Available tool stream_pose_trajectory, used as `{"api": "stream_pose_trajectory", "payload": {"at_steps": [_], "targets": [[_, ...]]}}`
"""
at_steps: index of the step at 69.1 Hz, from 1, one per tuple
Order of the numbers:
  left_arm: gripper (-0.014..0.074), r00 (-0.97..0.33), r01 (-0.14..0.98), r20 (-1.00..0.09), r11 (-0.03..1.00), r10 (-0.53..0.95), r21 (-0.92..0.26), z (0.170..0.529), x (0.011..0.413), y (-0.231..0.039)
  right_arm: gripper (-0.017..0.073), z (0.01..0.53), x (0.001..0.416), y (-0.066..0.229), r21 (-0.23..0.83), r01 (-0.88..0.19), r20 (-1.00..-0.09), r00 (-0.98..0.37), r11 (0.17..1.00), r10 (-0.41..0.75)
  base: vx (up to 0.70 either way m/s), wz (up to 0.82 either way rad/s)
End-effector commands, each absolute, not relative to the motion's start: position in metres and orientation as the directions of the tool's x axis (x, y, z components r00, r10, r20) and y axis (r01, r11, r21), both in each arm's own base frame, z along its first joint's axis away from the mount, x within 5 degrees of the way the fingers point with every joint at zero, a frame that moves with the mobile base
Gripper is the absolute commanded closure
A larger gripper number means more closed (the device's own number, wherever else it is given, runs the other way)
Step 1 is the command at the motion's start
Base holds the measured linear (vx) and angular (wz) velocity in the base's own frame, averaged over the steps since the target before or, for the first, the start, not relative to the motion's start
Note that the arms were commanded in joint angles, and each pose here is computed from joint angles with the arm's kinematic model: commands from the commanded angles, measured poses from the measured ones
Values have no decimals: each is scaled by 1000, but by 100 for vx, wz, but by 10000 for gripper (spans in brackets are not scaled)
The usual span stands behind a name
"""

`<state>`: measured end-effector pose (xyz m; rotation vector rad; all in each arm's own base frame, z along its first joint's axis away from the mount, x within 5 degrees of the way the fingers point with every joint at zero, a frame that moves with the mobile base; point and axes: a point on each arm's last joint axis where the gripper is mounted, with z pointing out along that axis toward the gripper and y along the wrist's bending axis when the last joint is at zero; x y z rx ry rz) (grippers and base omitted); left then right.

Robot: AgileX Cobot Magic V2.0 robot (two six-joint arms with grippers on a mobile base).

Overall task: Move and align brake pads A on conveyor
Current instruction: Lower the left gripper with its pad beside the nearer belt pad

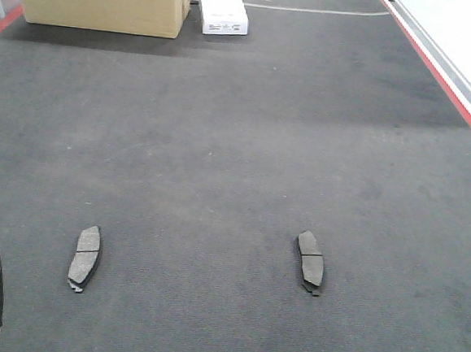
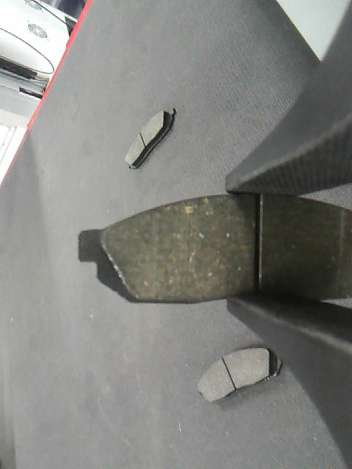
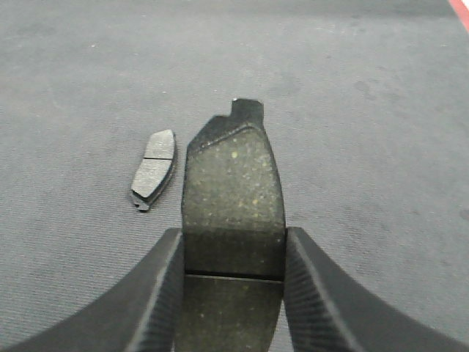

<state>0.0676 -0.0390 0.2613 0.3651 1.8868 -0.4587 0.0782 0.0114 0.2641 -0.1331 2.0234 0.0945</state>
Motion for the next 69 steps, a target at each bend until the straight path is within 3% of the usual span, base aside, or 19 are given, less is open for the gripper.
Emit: {"api": "stream_pose_trajectory", "payload": {"at_steps": [1,69], "targets": [[464,-247,490,-969,860,-23,-145,280,69,-42,560,281,82,10,0,-121,-941,-335,993,-41,0,7],[464,-247,490,-969,860,-23,-145,280,69,-42,560,281,82,10,0,-121,-941,-335,993,-41,0,1]]}}
